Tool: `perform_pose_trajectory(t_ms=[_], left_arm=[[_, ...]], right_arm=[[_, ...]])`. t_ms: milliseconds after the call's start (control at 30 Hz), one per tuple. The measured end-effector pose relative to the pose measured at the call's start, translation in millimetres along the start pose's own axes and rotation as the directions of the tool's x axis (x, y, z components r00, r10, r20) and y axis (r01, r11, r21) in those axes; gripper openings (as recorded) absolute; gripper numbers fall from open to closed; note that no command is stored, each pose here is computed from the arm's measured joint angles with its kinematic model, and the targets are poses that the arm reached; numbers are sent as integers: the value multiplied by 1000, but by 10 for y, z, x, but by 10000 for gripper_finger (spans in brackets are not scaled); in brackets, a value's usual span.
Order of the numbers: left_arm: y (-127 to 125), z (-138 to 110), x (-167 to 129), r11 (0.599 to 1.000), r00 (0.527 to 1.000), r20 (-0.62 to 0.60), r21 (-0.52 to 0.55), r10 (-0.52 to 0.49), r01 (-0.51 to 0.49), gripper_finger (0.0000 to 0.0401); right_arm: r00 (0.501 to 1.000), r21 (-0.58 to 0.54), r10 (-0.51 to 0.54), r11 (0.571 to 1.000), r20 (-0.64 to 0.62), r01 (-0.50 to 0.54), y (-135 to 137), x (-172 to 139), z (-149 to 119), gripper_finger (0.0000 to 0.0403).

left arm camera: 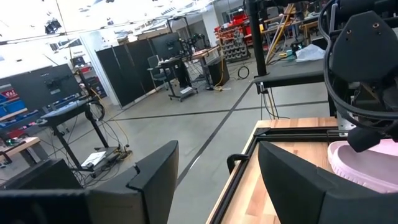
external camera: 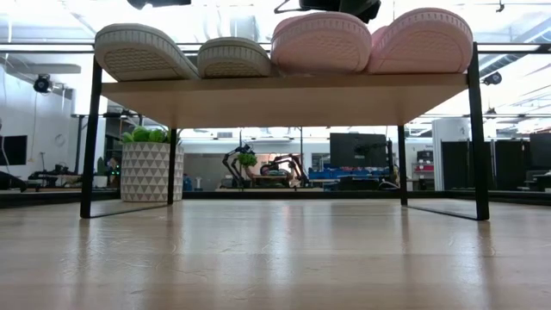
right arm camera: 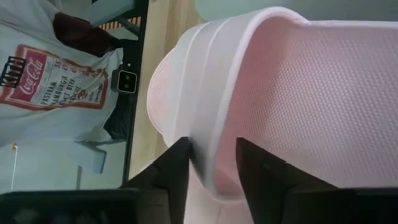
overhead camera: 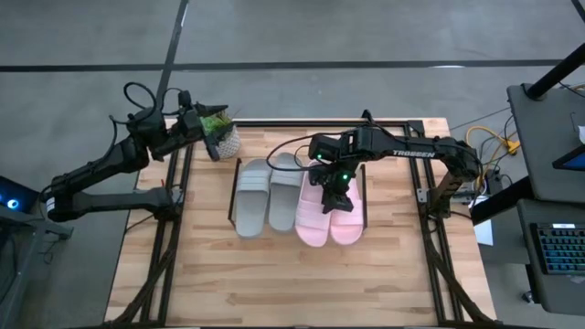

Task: Pick and place slides into the shelf
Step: Put the pink slide on the shelf

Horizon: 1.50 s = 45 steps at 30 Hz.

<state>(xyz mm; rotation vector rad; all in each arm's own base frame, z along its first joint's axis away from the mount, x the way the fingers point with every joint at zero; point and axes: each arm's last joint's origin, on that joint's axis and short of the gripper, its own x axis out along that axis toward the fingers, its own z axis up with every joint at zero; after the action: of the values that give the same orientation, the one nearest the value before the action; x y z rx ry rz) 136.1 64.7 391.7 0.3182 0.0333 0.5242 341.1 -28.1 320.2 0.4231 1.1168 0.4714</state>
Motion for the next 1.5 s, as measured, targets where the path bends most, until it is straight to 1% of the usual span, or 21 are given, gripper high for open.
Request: perform_pose_trajectory(t_ms=[100, 200, 267, 467, 533, 600, 667, 733, 767, 833, 933, 1033, 1100, 1133, 1200, 1267, 1333, 1433, 1500], left_arm=[[0, 1, 1, 1000, 1000, 1, 0, 0, 0, 206], [0, 1, -1, 1000, 1000, 0, 0, 0, 0, 206], [0, 2, -2, 1000, 1000, 2, 0, -1, 1, 206], [1, 3, -6, 1000, 1000, 3, -24, -2, 2, 206], [2, 5, -15, 1000, 1000, 4, -25, -4, 4, 206], [3, 6, -28, 1000, 1000, 4, -28, -5, 6, 206], [-2, -9, -37, 998, 1000, -12, -56, -12, 11, 206], [-11, -40, -47, 995, 999, -46, -94, -23, 19, 206], [-17, -59, -53, 994, 997, -66, -109, -29, 22, 206], [-30, -104, -75, 991, 993, -114, -132, -45, 30, 206], [-47, -170, -120, 985, 981, -184, -171, -67, 35, 206], [-58, -220, -172, 982, 967, -240, -187, -84, 39, 206], [-59, -236, -207, 982, 962, -257, -186, -89, 41, 206], [-58, -237, -223, 982, 962, -259, -186, -90, 42, 206], [-55, -234, -249, 982, 963, -256, -187, -89, 41, 206], [-50, -226, -271, 982, 965, -248, -187, -87, 40, 206], [-50, -227, -284, 981, 965, -246, -188, -87, 41, 206], [-56, -251, -302, 981, 958, -269, -188, -94, 44, 206], [-62, -270, -305, 981, 953, -285, -188, -99, 46, 206]], right_arm=[[1000, 3, -8, 1000, 8, 8, 14, -46, -14, 144], [999, 12, -44, 999, 7, 44, 24, -80, -31, 160], [999, 9, -51, 999, 11, 51, 21, -107, -40, 168], [995, -18, -70, 997, 68, 71, 115, -267, -61, 177], [986, -44, -131, 990, 106, 137, 180, -355, -57, 174], [961, -96, -216, 967, 174, 235, 299, -471, -40, 169], [916, -138, -313, 925, 252, 354, 455, -572, -29, 164], [862, -185, -391, 867, 322, 463, 638, -630, -38, 159], [834, -212, -414, 835, 365, 508, 751, -644, -47, 156], [783, -245, -429, 784, 451, 570, 974, -653, -63, 151], [719, -284, -422, 716, 552, 638, 1306, -587, -89, 144], [629, -271, -466, 625, 622, 732, 1560, -414, -89, 137], [584, -269, -503, 565, 637, 780, 1671, -262, -90, 133], [563, -261, -521, 542, 642, 799, 1716, -192, -92, 131], [532, -236, -549, 520, 644, 821, 1794, -32, -94, 127], [517, -234, -574, 494, 635, 837, 1849, 137, -101, 123], [499, -245, -602, 456, 623, 856, 1879, 324, -99, 120], [455, -249, -650, 387, 609, 888, 1899, 575, -101, 115], [428, -244, -668, 356, 608, 902, 1913, 689, -101, 114]])
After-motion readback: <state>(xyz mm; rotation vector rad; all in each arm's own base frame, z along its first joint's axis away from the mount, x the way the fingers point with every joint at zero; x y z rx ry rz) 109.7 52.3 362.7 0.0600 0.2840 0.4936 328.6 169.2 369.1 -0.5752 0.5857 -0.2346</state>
